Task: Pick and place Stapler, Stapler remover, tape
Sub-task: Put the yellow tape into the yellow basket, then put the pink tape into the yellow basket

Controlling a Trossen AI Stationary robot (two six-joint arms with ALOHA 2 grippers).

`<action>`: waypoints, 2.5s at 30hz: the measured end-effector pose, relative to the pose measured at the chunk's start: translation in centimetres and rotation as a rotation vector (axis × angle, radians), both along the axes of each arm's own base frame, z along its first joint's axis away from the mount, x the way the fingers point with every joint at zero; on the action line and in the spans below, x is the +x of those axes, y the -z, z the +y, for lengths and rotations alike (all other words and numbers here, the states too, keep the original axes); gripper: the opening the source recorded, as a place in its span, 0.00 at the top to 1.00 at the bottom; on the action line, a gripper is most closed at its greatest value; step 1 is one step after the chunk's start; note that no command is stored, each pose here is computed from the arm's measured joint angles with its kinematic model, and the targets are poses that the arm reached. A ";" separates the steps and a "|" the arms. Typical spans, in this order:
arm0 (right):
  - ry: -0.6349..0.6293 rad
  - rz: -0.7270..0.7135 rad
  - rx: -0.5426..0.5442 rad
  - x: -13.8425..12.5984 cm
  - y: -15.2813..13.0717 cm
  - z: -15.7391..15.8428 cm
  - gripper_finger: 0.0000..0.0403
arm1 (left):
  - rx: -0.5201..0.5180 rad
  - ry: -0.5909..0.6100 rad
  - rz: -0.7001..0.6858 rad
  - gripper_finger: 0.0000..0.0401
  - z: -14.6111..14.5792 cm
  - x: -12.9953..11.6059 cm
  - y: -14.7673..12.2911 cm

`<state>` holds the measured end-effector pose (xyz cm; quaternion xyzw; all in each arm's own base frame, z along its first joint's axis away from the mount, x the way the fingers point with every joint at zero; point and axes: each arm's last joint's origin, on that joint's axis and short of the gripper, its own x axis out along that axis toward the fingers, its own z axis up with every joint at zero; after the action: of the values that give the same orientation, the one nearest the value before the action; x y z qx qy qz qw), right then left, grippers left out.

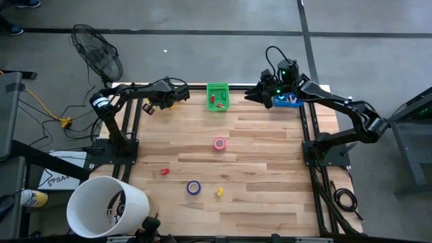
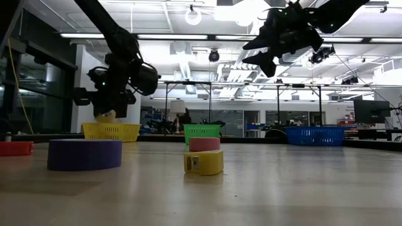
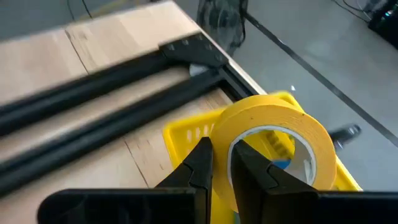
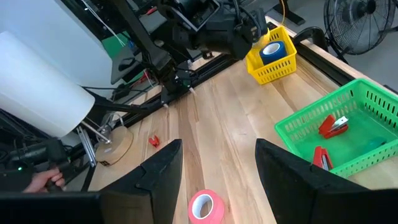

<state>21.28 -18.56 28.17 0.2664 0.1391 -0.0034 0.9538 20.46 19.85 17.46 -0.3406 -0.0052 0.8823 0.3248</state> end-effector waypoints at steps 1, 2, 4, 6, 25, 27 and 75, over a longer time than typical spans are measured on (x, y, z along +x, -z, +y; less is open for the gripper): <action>0.000 0.003 0.004 0.0 0.0 0.0 0.52 | 0.000 -0.005 0.010 0.92 0.1 -0.2 0.0; 0.000 0.004 0.004 0.0 0.0 0.0 0.52 | 0.004 -0.006 0.015 0.92 0.1 -0.2 0.0; 0.000 0.005 0.006 0.0 0.0 0.0 0.52 | 0.013 -0.006 0.022 0.92 0.2 -0.2 -0.1; 0.002 0.005 0.005 0.0 0.1 0.0 0.52 | 0.009 -0.001 0.026 0.92 0.1 -0.2 -0.1; 0.014 0.012 0.005 0.0 0.1 0.0 0.52 | -0.018 0.020 0.060 0.81 0.4 -0.4 0.0; 0.014 0.014 0.007 0.0 0.1 0.0 0.52 | -0.018 0.020 0.061 0.78 0.4 -0.4 0.0; 0.005 0.021 0.019 -0.1 0.2 0.0 0.52 | -0.195 0.376 -0.141 0.69 1.2 1.6 -1.7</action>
<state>21.23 -18.52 27.93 0.2755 0.1483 -0.0074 0.9498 22.01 21.05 19.14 -0.4262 0.1213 0.7765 0.4479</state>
